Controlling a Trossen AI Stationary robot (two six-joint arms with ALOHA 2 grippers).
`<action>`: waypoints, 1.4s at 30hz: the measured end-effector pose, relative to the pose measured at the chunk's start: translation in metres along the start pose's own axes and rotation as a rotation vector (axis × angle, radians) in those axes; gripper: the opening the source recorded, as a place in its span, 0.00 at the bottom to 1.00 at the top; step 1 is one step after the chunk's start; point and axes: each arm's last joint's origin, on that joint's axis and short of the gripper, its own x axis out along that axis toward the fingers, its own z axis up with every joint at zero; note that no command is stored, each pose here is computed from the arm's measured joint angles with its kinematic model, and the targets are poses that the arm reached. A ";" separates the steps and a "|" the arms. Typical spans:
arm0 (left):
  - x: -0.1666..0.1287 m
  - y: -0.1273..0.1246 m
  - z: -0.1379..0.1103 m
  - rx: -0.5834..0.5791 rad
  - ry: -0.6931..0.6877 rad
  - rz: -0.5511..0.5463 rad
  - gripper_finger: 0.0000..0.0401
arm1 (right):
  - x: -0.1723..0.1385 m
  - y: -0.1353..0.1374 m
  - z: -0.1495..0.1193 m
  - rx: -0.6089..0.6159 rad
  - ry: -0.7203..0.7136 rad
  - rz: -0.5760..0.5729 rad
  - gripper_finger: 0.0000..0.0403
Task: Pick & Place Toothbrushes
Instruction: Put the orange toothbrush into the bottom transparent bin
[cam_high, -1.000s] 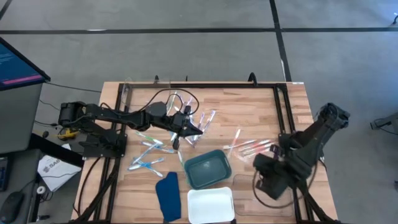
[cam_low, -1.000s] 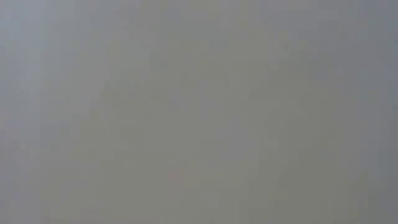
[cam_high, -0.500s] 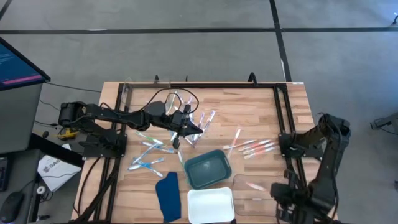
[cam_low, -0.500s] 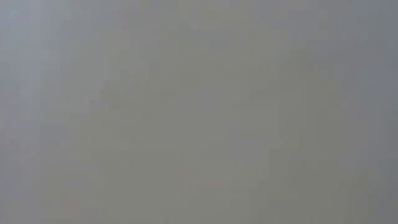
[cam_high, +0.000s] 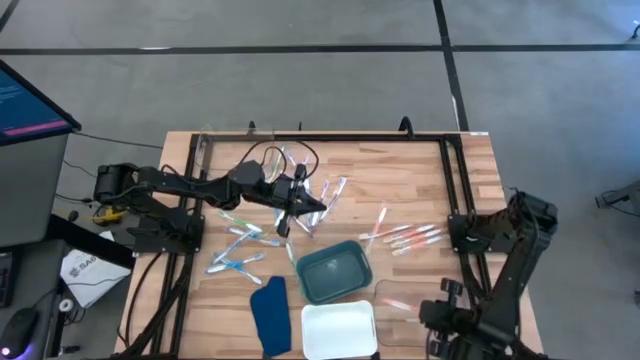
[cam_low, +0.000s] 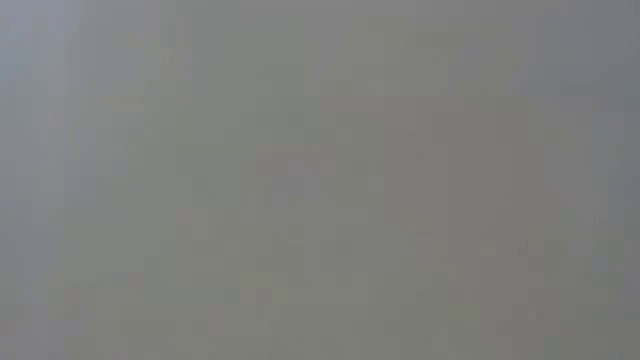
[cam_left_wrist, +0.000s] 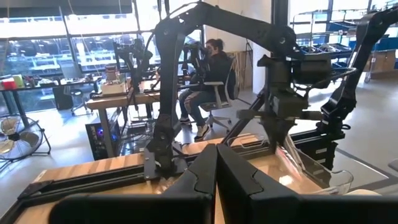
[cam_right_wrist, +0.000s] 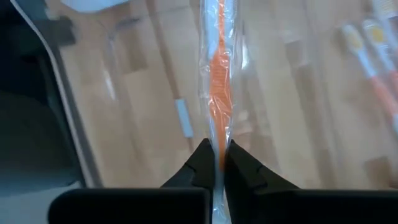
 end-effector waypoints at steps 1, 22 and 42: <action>0.000 0.000 0.000 0.001 0.000 0.000 0.01 | 0.001 0.001 0.002 0.014 0.010 0.013 0.02; 0.000 -0.001 0.000 0.007 0.004 -0.005 0.01 | 0.049 0.003 -0.006 0.023 0.270 0.014 0.03; 0.000 -0.001 -0.001 0.005 0.010 -0.006 0.01 | 0.061 0.000 0.010 0.015 0.278 0.060 0.04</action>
